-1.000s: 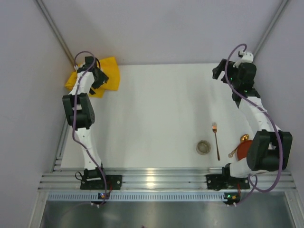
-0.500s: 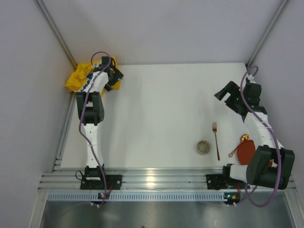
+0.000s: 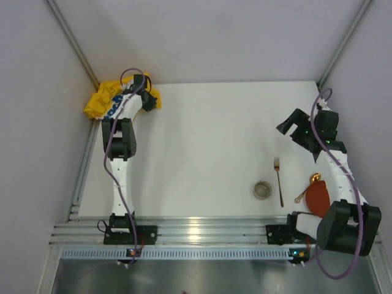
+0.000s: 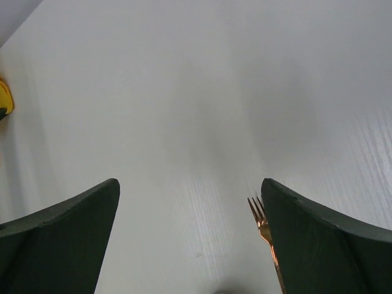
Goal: Set the dinner table for one person
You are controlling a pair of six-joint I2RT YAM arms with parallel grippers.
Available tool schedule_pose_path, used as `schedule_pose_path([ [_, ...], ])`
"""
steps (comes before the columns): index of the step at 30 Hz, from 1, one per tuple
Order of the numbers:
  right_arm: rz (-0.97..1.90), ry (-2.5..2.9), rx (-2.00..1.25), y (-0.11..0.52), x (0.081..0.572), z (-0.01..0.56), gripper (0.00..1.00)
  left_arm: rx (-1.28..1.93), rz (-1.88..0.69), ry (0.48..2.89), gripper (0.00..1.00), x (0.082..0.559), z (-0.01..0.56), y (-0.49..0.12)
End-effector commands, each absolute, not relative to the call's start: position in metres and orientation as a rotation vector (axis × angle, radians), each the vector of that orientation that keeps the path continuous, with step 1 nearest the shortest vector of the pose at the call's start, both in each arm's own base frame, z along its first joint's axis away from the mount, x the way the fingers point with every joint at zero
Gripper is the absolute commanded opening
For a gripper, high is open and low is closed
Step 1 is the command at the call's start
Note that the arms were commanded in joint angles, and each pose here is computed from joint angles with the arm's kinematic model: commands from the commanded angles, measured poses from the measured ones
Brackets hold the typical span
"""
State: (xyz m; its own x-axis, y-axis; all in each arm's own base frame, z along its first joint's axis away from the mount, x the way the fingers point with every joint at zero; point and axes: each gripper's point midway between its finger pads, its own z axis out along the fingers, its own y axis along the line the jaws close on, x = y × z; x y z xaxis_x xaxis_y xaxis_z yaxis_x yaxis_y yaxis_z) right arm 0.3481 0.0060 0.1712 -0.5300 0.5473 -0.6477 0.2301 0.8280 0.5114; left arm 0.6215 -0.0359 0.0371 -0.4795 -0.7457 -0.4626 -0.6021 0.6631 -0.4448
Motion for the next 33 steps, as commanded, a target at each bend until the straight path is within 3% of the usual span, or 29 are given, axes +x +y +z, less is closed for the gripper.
schedule_pose_path([
  [1, 0.439, 2.131, 0.548, 0.002, 0.346, 0.179, 1.0, -1.01, -0.405, 2.196, 0.0, 0.638, 0.052, -0.061],
  [7, 0.447, 2.125, 0.546, 0.004, 0.345, 0.184, 1.0, -0.853, -0.51, 2.152, 0.0, 0.647, 0.106, -0.129],
  [14, 0.424, 2.129, 0.554, 0.005, 0.342, 0.185, 1.0, -0.678, -0.782, 2.121, 0.0, 0.626, 0.144, -0.283],
  [17, 0.424, 2.139, 0.549, 0.01, 0.341, 0.183, 1.0, -0.626, -1.087, 2.054, 0.0, 0.618, 0.163, -0.362],
  [18, 0.424, 2.142, 0.544, 0.011, 0.34, 0.183, 1.0, -0.593, -1.199, 1.981, 0.12, 0.623, 0.169, -0.383],
  [19, 0.431, 2.143, 0.536, 0.015, 0.34, 0.183, 1.0, -0.608, -1.312, 1.935, 0.92, 0.621, 0.185, -0.399],
  [20, 0.437, 2.151, 0.533, 0.017, 0.338, 0.181, 1.0, -0.597, -1.376, 1.903, 0.99, 0.615, 0.192, -0.416],
  [24, 0.451, 2.156, 0.493, 0.029, 0.335, 0.183, 1.0, -0.536, -1.49, 1.755, 0.99, 0.607, 0.249, -0.431],
  [26, 0.436, 2.159, 0.479, 0.032, 0.335, 0.182, 1.0, -0.479, -1.41, 1.769, 0.99, 0.607, 0.258, -0.418],
  [33, 0.467, 2.179, 0.38, 0.05, 0.344, 0.186, 1.0, -0.464, -0.967, 1.834, 0.99, 0.596, 0.294, -0.293],
])
